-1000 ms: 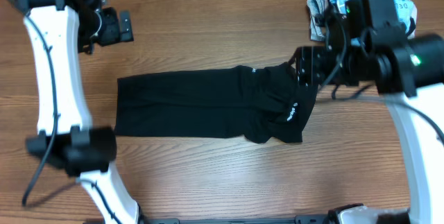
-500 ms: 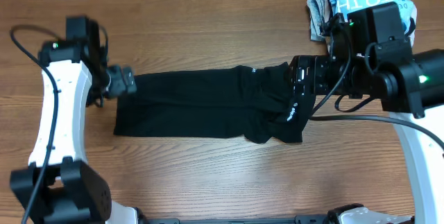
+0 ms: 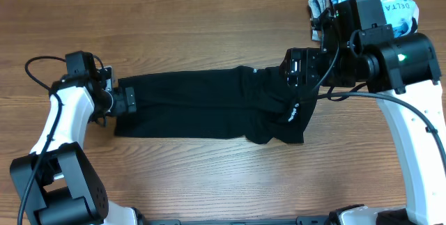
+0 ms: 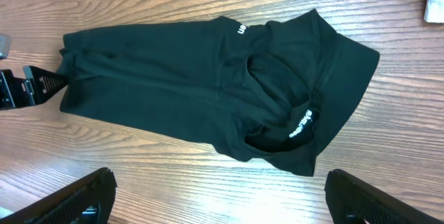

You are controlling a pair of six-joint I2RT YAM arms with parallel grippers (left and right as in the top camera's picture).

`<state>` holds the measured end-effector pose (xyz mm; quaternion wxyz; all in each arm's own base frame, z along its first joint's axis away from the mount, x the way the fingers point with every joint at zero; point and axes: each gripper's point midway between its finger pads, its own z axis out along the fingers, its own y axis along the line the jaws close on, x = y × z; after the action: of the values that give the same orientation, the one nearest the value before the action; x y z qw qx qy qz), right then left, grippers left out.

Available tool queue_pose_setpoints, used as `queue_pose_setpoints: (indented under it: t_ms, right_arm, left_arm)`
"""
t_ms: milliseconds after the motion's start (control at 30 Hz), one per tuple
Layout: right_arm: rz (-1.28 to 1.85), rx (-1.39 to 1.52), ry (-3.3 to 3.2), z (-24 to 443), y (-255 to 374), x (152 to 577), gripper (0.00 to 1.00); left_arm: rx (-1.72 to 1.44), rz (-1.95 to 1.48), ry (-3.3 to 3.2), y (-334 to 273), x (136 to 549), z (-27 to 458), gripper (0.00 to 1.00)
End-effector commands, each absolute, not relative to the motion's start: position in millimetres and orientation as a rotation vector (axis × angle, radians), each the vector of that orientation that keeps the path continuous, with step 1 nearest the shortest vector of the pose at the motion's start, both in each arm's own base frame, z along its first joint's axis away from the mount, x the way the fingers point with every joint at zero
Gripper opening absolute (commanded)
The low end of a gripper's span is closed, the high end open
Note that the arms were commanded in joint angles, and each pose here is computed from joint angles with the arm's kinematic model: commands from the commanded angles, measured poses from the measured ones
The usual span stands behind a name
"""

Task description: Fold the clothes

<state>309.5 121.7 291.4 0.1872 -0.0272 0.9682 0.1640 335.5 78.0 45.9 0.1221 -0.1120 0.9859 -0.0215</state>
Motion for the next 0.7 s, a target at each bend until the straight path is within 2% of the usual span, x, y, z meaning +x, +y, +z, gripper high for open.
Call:
queue_pose_setpoints:
  t_ms: [0,500,600,667]
  right_arm:
    - [0.453,-0.081,2.735,287.1,123.0,311.1,1.00]
    - [0.445,-0.117,2.732,286.3,123.1,311.7,1.00]
    - [0.445,-0.118,2.733,286.3,123.1,311.6,1.00]
    - [0.445,-0.118,2.732,286.4,123.1,311.8,1.00]
  left_arm:
    - [-0.240,-0.087,2.885,70.8,333.9,33.2,0.96]
    - [-0.192,-0.165,2.958,63.6,338.5,-22.0,0.83]
    - [-0.194,-0.201,2.985,59.2,334.7,-31.8,0.72]
    - [-0.197,-0.207,3.000,58.4,332.5,-36.9,0.59]
